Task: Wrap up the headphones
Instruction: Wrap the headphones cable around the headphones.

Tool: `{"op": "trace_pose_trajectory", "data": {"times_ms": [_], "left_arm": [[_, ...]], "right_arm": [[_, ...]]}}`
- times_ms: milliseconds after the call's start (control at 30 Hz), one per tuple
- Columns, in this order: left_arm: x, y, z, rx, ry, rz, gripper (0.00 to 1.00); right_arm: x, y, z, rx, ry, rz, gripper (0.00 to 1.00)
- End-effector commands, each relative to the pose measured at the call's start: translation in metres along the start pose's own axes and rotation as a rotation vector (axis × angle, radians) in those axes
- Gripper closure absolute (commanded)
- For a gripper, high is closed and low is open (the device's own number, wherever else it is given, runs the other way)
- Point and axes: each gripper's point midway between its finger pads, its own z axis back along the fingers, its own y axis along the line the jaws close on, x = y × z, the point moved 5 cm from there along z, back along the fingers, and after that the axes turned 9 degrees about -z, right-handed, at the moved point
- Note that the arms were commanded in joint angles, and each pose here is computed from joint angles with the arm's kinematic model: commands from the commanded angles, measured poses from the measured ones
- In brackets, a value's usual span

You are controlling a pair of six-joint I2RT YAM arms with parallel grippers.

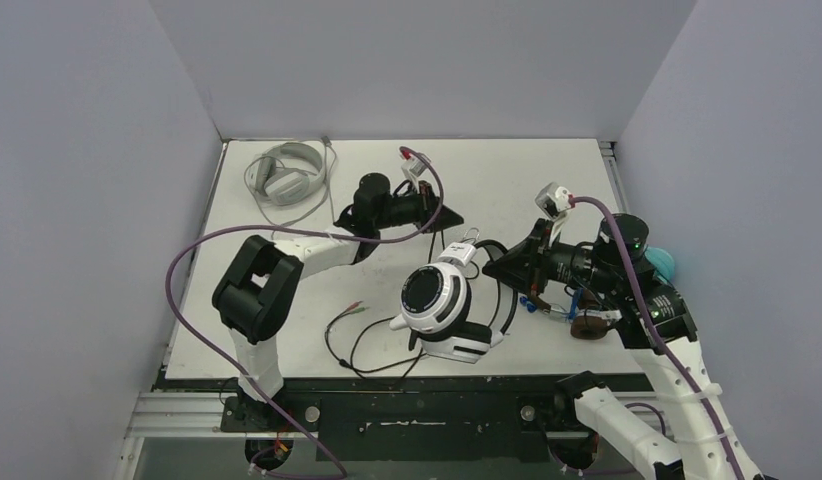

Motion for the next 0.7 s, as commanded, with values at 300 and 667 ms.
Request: {"op": "trace_pose_trajectory", "data": {"times_ms": [300,667], "left_arm": [[0.109,0.003,-0.006,0.232,0.053,-0.327,1.0],[0.144,-0.021,0.012,0.361,0.07,-0.451,1.0]], "right_arm": [[-0.066,-0.022,-0.021,-0.054,0.218,-0.031,1.0],[-0.087,-0.093,-0.04,-0.527,0.317,-0.088,1.0]]}}
